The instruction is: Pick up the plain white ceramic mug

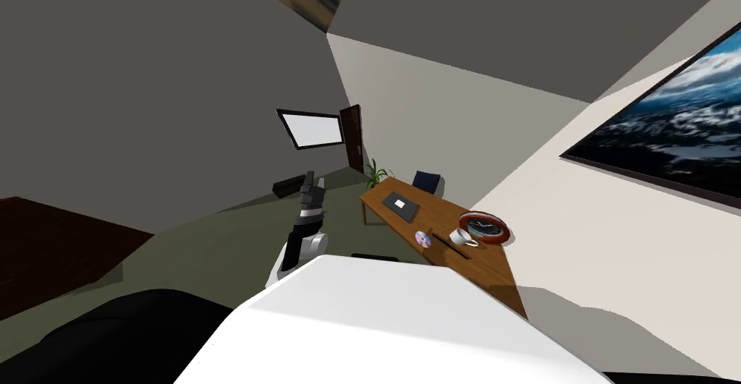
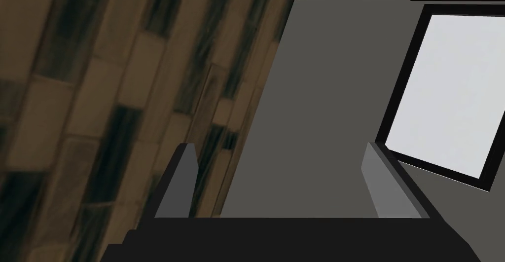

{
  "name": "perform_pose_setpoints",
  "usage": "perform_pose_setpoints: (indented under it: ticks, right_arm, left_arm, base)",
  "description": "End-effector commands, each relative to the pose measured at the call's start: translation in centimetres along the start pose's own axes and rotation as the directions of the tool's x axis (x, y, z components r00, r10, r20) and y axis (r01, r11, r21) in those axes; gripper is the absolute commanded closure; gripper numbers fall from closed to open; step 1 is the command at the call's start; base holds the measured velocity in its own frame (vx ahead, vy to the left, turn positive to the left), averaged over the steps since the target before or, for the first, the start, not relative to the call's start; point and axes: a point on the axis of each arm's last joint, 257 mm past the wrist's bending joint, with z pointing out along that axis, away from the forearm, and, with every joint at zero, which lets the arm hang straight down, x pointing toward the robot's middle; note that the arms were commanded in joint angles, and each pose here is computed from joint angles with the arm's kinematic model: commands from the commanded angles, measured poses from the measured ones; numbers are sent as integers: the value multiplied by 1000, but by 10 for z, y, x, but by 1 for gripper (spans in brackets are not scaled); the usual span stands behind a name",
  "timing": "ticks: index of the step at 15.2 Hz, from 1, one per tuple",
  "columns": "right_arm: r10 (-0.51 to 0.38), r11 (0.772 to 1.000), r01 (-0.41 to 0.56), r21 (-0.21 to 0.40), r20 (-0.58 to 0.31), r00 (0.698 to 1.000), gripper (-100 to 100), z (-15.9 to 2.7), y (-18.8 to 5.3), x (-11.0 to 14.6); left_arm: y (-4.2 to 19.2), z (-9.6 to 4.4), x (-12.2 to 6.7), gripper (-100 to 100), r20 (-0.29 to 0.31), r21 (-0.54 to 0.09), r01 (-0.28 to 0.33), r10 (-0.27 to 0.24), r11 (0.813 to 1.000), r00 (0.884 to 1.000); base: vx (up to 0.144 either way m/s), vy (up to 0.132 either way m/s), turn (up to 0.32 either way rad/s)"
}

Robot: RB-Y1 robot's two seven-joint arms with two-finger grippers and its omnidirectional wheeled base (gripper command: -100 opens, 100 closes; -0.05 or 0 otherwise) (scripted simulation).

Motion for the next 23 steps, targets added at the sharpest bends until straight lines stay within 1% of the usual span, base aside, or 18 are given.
perform_pose_setpoints:
  ticks: [1,2,3,5,6,7,9,10,11,12,15,16,17,18,19,20,21,23]
  right_arm:
    - [-29,997,33,73,-50,998,-100,-22,-35,7]
    - [-39,994,45,102,-57,998,-100,-31,-48,3]
    - [-57,989,68,131,-89,994,-100,-43,-63,4]
    - [-62,983,77,165,-96,993,-100,-53,-78,1]
    - [-62,983,77,167,-96,993,-100,-54,-79,1]
    - [-86,973,111,201,-131,988,-100,-70,-96,-4]
    - [-80,968,109,228,-133,988,-100,-78,-107,-3]
    - [-99,955,141,260,-166,981,-100,-95,-123,-8]
    - [-94,949,139,283,-168,981,-100,-102,-132,-8]
    - [-107,935,167,314,-200,974,-100,-120,-147,-13]
    - [-103,927,168,336,-201,974,-100,-127,-156,-14]
    - [-112,907,194,373,-232,966,-100,-148,-172,-20]
    - [-109,903,194,383,-232,967,-100,-152,-176,-20]
    - [-116,887,218,407,-260,958,-100,-169,-187,-26]
    - [-111,879,218,425,-261,959,-100,-176,-193,-27]
    - [-111,879,218,425,-261,959,-100,-176,-193,-27]
    - [-112,859,238,453,-287,951,-100,-195,-205,-32]
    - [-110,855,238,461,-287,951,-100,-199,-208,-32]
  left_arm:
    - [0,0,0,0,0,0,0,0,1000,1000]
    - [0,0,0,0,0,0,0,0,1000,1000]
    - [0,0,0,0,0,0,0,0,1000,1000]
    - [0,0,0,0,0,0,0,0,1000,1000]
    - [0,0,0,0,0,0,0,0,1000,1000]
    - [0,0,0,0,0,0,0,0,1000,1000]
    - [0,0,0,0,0,0,0,0,1000,1000]
    - [0,0,0,0,0,0,0,0,1000,1000]
    - [0,0,0,0,0,0,0,0,1000,1000]
    - [0,0,0,0,0,0,0,0,1000,1000]
    - [0,0,0,0,0,0,0,0,1000,1000]
    - [0,0,0,0,0,0,0,0,1000,1000]
    - [0,0,0,0,0,0,0,0,1000,1000]
    - [0,0,0,0,0,0,0,0,1000,1000]
    - [0,0,0,0,0,0,0,0,1000,1000]
    - [0,0,0,0,0,0,0,0,1000,1000]
    - [0,0,0,0,0,0,0,0,1000,1000]
    - [0,0,0,0,0,0,0,0,1000,1000]
  base:
    - [37,21,401]
    - [37,11,312]
    - [34,15,372]
    - [31,3,173]
    - [14,-1,-48]
    - [16,14,244]
    - [18,1,207]
    - [20,4,240]
    - [22,0,269]
    - [24,0,380]
    - [17,-9,99]
    - [7,5,202]
    - [8,-1,283]
    - [8,-6,392]
    - [10,-16,297]
    - [11,-20,49]
    - [9,-10,169]
    - [3,-11,168]
